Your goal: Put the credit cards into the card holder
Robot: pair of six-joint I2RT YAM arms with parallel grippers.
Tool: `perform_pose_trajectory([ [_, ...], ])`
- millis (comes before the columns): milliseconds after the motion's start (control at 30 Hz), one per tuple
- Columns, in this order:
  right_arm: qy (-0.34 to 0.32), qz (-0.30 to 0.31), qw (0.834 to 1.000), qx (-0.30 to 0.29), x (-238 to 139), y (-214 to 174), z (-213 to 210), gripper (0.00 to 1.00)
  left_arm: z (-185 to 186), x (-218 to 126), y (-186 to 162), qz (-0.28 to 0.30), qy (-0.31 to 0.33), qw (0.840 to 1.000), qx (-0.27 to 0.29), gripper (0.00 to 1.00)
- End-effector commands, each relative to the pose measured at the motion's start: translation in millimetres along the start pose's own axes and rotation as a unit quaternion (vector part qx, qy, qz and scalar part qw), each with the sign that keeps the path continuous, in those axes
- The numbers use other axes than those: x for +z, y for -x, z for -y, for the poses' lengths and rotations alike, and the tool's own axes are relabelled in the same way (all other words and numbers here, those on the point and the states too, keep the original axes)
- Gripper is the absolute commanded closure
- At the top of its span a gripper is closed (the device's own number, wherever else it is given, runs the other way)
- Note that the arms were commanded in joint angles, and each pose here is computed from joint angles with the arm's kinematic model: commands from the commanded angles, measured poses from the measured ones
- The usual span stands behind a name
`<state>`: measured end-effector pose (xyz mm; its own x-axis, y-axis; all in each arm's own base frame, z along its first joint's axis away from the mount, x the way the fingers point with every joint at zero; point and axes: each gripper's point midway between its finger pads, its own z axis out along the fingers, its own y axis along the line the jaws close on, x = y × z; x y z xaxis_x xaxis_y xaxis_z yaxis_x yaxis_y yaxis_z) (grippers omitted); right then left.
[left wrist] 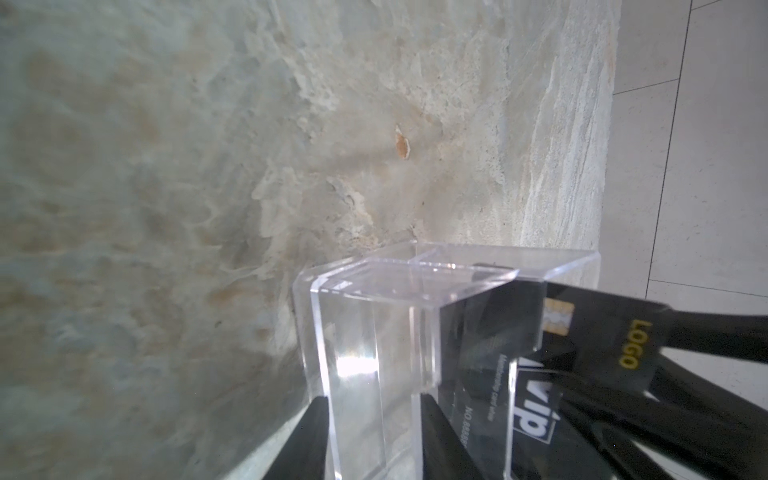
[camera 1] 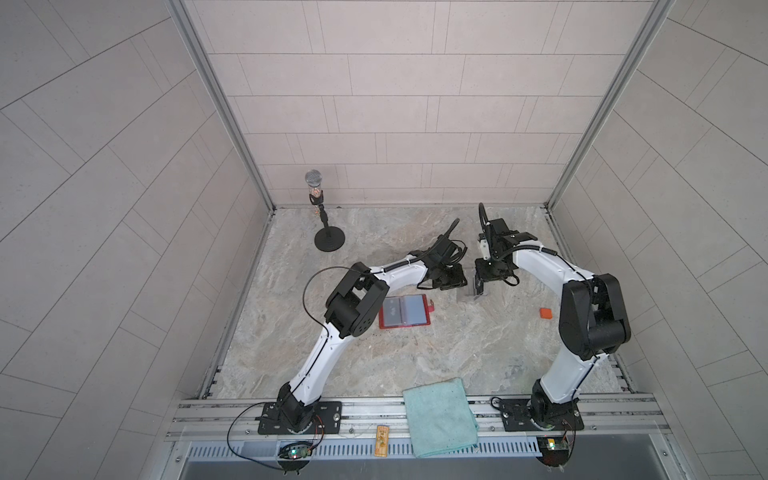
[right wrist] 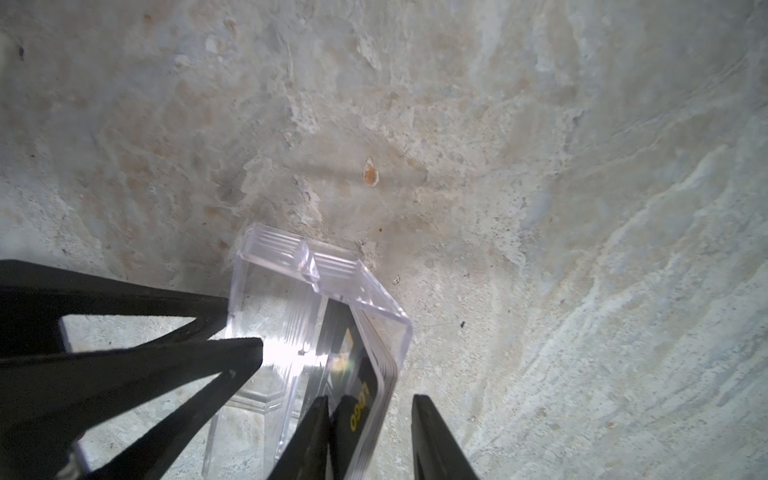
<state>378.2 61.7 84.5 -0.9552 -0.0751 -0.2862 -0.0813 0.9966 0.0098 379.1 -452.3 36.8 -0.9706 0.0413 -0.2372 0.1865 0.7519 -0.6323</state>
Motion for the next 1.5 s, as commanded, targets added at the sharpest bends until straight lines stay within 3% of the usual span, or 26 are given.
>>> perform_pose_trajectory([
  [0,-0.02,0.008,1.0,-0.006,-18,1,7,0.65,-34,-1,-20,-0.025,0.063,0.997,-0.028,0.62],
  [400,0.004,0.008,1.0,-0.003,-20,-2,-1,0.7,-32,0,-21,-0.025,0.056,0.998,-0.031,0.63],
  [600,0.026,-0.002,1.0,-0.002,-17,-6,-9,0.61,-30,1,-22,-0.022,0.046,0.998,-0.039,0.63],
  [767,0.028,-0.012,1.0,-0.004,-11,-9,-11,0.6,-22,-1,-21,-0.007,0.027,0.998,-0.054,0.63],
  [1000,0.035,-0.026,0.999,-0.007,-3,-13,-14,0.66,-5,-1,-23,0.008,-0.007,0.997,-0.079,0.62],
  [1467,0.048,-0.024,0.998,-0.019,-1,4,-20,0.68,19,4,-26,-0.004,-0.065,0.994,-0.087,0.49],
])
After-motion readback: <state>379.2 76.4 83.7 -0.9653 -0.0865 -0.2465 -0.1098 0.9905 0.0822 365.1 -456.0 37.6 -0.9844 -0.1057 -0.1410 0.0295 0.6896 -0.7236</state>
